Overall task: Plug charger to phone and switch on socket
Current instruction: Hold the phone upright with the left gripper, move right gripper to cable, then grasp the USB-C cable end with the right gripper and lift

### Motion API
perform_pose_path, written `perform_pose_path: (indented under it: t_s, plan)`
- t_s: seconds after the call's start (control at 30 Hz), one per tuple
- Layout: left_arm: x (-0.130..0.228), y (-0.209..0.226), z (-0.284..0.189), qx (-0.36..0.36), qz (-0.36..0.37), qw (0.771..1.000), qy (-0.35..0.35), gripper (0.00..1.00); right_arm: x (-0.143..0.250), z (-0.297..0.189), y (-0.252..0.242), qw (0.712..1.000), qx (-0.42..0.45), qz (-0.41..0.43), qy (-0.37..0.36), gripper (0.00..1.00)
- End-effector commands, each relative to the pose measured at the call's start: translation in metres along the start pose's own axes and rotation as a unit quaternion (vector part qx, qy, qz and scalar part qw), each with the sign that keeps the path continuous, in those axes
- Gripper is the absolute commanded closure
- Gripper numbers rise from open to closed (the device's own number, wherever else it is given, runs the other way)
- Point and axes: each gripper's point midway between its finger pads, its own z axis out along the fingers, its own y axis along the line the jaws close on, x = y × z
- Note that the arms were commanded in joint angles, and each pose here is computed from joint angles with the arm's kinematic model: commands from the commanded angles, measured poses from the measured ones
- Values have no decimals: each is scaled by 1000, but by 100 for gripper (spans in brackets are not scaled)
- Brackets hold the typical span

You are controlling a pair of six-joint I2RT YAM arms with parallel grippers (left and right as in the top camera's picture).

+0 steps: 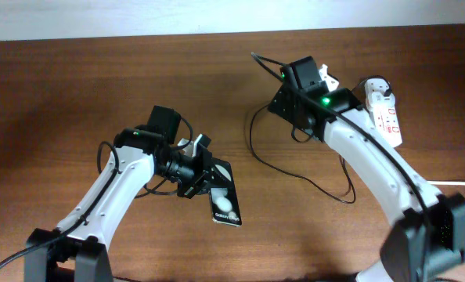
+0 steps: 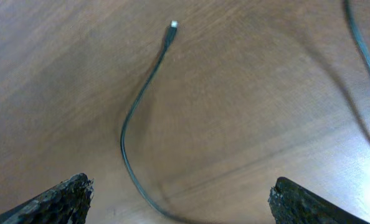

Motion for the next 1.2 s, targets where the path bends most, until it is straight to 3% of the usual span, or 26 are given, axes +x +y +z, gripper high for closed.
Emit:
perform_pose_path:
  t_s: [0.0, 0.2, 0.47, 0.53, 0.63, 0.73, 0.83, 0.97, 1.07, 1.17]
  plan:
    - [0, -9, -4, 15, 15, 1000, 0, 100, -6, 33, 8, 1000, 3, 3, -10, 7]
    - [0, -9, -4, 15, 15, 1000, 0, 100, -3, 98, 23, 1000, -9, 6, -21, 10]
    - [0, -9, -4, 14, 15, 1000, 0, 100, -5, 149, 37, 998, -36, 14, -52, 28]
    - [-3, -4, -4, -1, 14, 1000, -9, 100, -6, 154, 39, 998, -39, 15, -55, 36]
    - [-4, -3, -4, -4, 14, 1000, -11, 100, -6, 155, 37, 998, -34, -3, -56, 60]
    - [-4, -3, -4, -4, 14, 1000, -11, 100, -3, 155, 34, 997, -25, -57, -52, 70]
    - [-4, -3, -4, -4, 14, 1000, -11, 100, 11, 156, 22, 996, -4, -84, -22, 82]
    - [-4, -3, -4, -4, 14, 1000, -11, 100, 37, 156, 19, 992, -14, -115, 43, 88]
    - [-4, -3, -4, -5, 15, 1000, -11, 100, 62, 152, 6, 986, -2, -125, 106, 88]
    - [-4, -3, -4, -4, 15, 1000, -11, 100, 95, 139, -30, 954, 39, -225, 193, 88]
